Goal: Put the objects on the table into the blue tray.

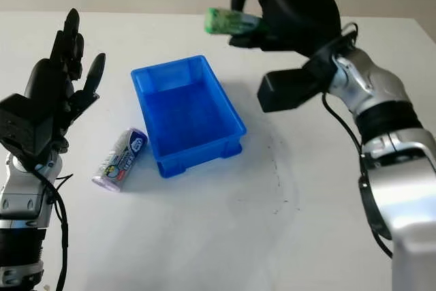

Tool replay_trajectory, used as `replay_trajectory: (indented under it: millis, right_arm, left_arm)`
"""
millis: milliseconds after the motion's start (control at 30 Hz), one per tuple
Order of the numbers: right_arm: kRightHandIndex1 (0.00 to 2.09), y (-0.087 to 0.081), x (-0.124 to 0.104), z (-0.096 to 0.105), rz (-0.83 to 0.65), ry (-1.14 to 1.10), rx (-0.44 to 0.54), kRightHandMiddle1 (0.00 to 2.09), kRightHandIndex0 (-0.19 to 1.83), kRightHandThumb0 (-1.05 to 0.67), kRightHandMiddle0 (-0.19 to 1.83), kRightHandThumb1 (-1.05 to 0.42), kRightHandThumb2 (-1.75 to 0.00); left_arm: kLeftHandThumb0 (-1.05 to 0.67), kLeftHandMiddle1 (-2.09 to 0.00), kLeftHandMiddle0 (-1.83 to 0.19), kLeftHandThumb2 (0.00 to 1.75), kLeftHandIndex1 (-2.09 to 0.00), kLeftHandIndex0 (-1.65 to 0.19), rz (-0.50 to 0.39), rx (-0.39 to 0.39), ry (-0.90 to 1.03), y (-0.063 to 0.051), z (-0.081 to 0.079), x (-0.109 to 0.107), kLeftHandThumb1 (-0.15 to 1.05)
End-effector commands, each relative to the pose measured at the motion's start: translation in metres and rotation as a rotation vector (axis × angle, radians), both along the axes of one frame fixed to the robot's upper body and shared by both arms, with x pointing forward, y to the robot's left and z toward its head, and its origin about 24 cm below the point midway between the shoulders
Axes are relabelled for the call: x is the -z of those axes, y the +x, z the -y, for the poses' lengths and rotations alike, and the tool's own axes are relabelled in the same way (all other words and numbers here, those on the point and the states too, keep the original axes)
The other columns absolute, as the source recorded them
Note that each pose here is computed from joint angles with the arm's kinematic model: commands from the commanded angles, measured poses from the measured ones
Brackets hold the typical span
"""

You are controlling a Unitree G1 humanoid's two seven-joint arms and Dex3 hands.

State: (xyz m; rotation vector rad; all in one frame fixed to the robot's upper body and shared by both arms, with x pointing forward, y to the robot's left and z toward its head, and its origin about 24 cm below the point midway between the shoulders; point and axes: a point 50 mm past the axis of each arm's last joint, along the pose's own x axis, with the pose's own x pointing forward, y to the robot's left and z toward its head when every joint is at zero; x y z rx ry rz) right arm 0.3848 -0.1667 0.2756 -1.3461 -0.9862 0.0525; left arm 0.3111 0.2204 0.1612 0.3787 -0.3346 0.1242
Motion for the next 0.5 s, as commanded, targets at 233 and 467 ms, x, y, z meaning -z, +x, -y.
replay_trajectory:
  millis: [233,467]
  right_arm:
    - [2.09,0.001,0.008,-0.045,-0.023,-0.080,-0.148,2.09,1.01,-0.47,0.75,-1.05,-0.21]
    - [2.09,0.000,0.036,-0.063,-0.086,-0.206,-0.198,2.09,1.02,-0.48,0.71,-1.05,-0.20]
  left_arm:
    - [-0.61,-0.05,0.05,0.51,-0.06,0.06,0.023,-0.002,-0.005,-0.003,0.005,-0.001,1.05]
    - [-0.60,-0.05,0.06,0.52,-0.05,0.07,0.026,-0.009,-0.006,-0.004,0.005,-0.001,1.05]
